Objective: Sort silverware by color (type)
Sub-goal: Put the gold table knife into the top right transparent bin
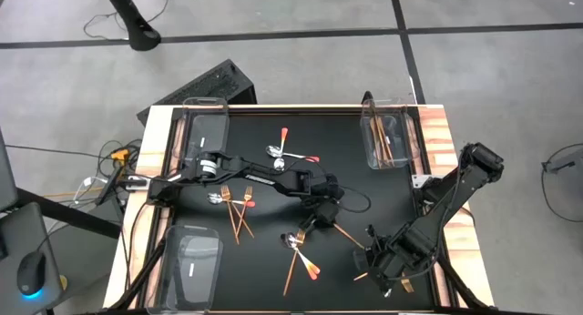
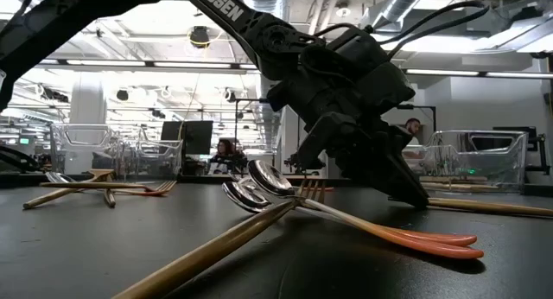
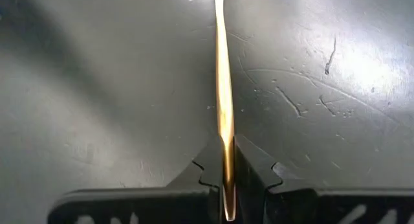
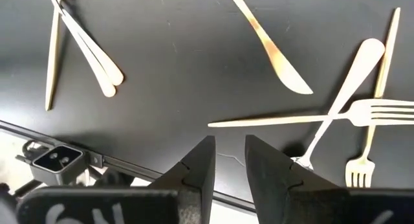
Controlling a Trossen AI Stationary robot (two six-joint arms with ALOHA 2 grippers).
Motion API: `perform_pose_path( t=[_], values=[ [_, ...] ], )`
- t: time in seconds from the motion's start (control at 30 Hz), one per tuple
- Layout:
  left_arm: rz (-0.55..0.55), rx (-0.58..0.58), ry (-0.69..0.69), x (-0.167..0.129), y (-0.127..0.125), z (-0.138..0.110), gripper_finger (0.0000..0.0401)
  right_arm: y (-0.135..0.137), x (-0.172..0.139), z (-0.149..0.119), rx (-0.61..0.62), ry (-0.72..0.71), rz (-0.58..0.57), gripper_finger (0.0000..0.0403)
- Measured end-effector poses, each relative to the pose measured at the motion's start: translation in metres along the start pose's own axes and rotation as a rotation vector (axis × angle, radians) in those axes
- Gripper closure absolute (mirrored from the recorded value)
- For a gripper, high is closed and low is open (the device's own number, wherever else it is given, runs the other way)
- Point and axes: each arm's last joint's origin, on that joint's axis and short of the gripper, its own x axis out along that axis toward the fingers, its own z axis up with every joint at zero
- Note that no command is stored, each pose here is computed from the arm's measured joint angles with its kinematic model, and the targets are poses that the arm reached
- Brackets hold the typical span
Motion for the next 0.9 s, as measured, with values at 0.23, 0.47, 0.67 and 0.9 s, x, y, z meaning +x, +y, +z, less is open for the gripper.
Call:
perform_pose_path(
  t=[0.23,0.47,0.67,0.9],
  values=[
    [0.015,-0.124,0.046,-0.035,0.002,0.011,0.0398,0.002,0.000,0.003,0.007,-0.075,0.045,0.0296],
    [0.027,-0.020,0.107,-0.089,-0.010,0.037,0.0400,0.002,0.001,0.009,-0.084,-0.233,0.093,0.0296],
    [0.069,0.069,0.134,-0.140,-0.023,0.060,0.0400,0.007,-0.001,0.017,-0.188,-0.437,0.174,0.0296],
    [0.134,0.269,0.132,-0.176,-0.033,0.077,0.0401,0.029,0.001,0.045,-0.298,-0.503,0.178,0.0271]
  ],
)
